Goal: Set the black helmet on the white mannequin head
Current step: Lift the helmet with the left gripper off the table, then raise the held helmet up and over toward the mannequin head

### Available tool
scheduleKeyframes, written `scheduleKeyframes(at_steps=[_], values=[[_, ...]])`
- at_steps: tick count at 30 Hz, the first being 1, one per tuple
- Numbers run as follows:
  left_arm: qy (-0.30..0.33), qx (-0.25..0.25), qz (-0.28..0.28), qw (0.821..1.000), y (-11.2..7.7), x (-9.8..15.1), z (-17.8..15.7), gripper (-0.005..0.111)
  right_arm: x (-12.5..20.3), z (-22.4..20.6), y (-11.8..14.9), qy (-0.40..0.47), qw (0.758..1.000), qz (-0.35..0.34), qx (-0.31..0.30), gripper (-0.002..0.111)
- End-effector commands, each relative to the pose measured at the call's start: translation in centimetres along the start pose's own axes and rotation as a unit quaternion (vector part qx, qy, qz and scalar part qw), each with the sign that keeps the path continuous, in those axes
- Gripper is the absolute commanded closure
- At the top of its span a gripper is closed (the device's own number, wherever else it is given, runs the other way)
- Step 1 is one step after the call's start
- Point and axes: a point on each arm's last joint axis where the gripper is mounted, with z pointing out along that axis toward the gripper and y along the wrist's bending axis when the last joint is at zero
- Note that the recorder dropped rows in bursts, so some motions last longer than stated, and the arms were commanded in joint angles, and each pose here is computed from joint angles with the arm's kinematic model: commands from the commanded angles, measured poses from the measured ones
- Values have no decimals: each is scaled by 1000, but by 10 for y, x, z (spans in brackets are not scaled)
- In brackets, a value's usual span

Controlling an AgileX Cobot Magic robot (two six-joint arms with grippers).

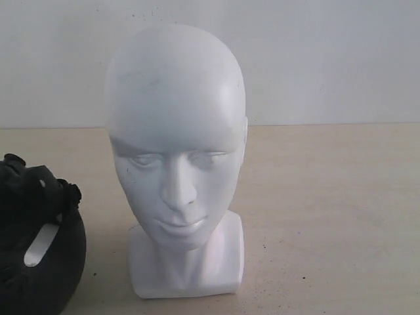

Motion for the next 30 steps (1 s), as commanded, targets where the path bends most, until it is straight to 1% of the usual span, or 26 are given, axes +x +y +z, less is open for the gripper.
scheduleKeyframes(at_steps=[1, 3, 5, 7, 12, 17, 20, 24, 27, 29, 30], values=[[-35, -10, 14, 999, -4, 8, -20, 102, -1, 0, 0, -5, 1000, -1, -2, 108], [-59, -22, 7, 998, -4, 13, -31, 102, -1, 0, 0, -5, 1000, -1, -2, 108], [-96, -58, -4, 994, 0, 18, -43, 102, -1, 0, 0, -5, 1000, -1, -2, 108], [-142, -93, -28, 985, 3, 24, -56, 102, -1, 0, 0, -5, 1000, -1, -2, 108], [-221, -121, -68, 965, 5, 30, -75, 102, -1, 0, 0, -5, 1000, -1, -2, 108], [-294, -148, -112, 937, 12, 23, -85, 102, -1, 0, 0, -5, 1000, -1, -2, 108], [-347, -159, -127, 915, 15, 16, -92, 102, -1, 0, 0, -5, 1000, -1, -2, 108], [-442, -163, -154, 869, 19, 7, -106, 102, -1, 0, 0, -5, 1000, -1, -2, 108], [-510, -146, -165, 832, 18, 0, -118, 102, -1, 0, 0, -5, 1000, -1, -2, 108], [-557, -121, -164, 805, 15, -5, -126, 102, -1, 0, 0, -5, 1000, -1, -2, 108], [-574, -109, -161, 796, 13, -7, -129, 102, -1, 0, 0, -5, 1000, -1, -2, 108]])
